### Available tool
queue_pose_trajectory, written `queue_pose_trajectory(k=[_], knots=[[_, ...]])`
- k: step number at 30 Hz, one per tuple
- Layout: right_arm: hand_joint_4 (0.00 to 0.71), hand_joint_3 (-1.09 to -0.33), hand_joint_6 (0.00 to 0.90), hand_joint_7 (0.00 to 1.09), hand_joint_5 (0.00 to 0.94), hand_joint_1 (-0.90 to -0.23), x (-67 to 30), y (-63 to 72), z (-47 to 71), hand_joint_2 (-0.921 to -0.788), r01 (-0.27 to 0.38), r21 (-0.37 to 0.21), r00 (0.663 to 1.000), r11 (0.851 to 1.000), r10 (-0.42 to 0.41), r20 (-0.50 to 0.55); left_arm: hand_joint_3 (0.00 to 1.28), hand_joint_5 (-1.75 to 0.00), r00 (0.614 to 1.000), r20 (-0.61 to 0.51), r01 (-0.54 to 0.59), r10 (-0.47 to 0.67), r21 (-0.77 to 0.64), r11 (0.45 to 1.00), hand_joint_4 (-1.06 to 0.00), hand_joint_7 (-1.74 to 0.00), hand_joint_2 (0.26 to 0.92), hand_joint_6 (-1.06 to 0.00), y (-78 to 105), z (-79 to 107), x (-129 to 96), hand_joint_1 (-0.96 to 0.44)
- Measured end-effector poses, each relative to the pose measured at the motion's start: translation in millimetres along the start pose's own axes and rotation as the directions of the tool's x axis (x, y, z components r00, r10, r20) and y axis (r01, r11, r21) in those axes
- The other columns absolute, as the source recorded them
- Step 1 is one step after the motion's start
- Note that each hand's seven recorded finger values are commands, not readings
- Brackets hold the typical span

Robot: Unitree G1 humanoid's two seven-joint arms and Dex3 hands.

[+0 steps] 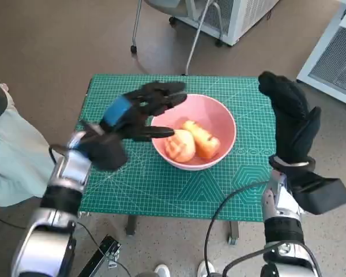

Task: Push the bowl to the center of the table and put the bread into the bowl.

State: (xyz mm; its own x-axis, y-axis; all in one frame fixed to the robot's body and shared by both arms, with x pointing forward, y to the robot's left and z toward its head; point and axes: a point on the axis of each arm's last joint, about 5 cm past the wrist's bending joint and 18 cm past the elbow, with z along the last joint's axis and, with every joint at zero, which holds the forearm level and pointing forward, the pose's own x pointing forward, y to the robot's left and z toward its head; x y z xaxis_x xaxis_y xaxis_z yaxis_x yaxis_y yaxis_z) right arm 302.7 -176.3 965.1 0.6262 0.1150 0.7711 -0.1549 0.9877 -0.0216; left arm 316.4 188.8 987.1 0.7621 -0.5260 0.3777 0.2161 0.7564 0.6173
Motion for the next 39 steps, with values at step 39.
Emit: queue_pose_trajectory(k=[39], knots=[[0.386, -0.788, 0.009, 0.83, 0.000, -0.531, 28.4, 15.5, 7.5, -0.921, -0.106, -0.077, 0.993, 0.991, 0.110, 0.051, 0.17, -0.05, 0.901, 0.107, -0.399, 0.420, -0.174, 0.900, -0.35, -0.63, 0.921, -0.15, -30.6, 17.0, -19.8, -0.18]])
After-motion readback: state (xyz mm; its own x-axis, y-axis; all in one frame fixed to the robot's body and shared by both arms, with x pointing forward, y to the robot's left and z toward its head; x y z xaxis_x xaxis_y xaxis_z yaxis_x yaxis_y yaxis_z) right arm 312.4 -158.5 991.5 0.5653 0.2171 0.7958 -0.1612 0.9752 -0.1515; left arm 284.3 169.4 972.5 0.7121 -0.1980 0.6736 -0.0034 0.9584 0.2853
